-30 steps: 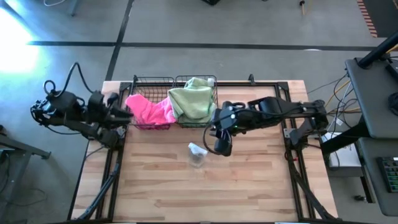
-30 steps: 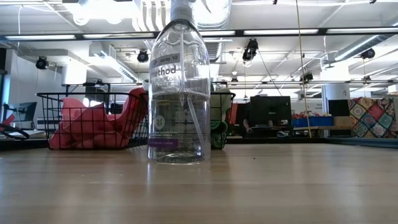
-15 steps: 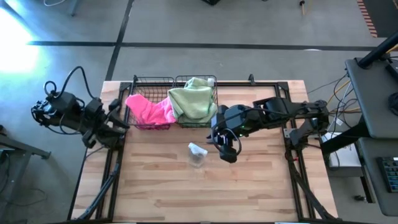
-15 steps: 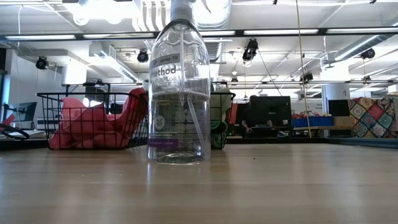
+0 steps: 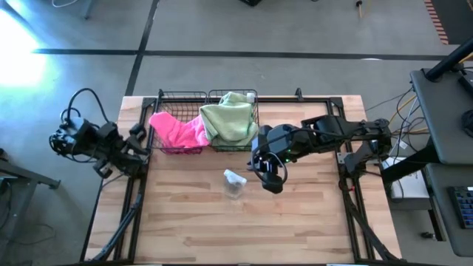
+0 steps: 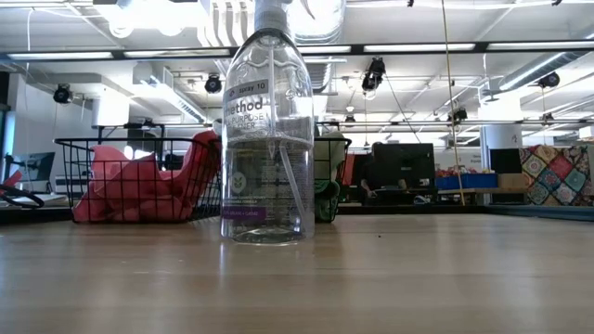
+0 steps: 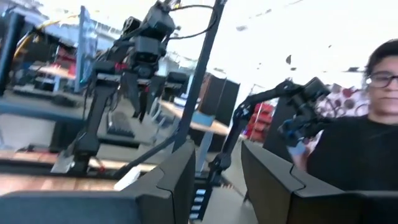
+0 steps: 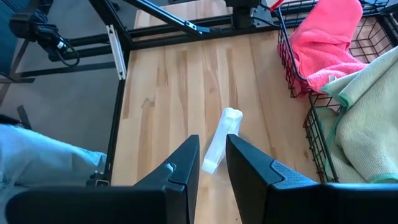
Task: Sort microfiber towel by color & place in baskets
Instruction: Return to Home Position
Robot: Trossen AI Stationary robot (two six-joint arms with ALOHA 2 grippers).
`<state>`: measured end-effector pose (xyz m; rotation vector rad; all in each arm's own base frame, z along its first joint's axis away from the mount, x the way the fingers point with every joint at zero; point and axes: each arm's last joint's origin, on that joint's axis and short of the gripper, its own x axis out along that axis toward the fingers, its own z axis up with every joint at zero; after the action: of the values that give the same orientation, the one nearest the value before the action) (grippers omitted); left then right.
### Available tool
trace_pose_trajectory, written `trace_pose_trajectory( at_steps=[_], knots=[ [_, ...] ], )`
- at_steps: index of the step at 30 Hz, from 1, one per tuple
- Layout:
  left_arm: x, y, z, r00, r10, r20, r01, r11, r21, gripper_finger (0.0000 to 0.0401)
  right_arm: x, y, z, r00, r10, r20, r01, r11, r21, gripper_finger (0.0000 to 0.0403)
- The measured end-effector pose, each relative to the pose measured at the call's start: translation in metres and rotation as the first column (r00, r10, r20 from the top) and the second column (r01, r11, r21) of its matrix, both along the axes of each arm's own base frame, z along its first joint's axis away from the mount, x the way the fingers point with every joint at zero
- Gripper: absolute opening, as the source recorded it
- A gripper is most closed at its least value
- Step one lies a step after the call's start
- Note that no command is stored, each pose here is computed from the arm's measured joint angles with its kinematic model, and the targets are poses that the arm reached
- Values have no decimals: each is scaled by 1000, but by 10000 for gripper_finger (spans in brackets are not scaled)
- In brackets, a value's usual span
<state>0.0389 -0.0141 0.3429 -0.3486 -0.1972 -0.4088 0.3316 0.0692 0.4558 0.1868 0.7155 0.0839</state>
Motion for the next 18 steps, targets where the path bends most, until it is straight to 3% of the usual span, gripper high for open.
trace_pose_trajectory(
  at_steps=[18],
  knots=[
    [15,-5,-48,997,-18,71,20,999,-39,116,0,0,0,1000,-1,1,1,1000,0,73]
  ],
)
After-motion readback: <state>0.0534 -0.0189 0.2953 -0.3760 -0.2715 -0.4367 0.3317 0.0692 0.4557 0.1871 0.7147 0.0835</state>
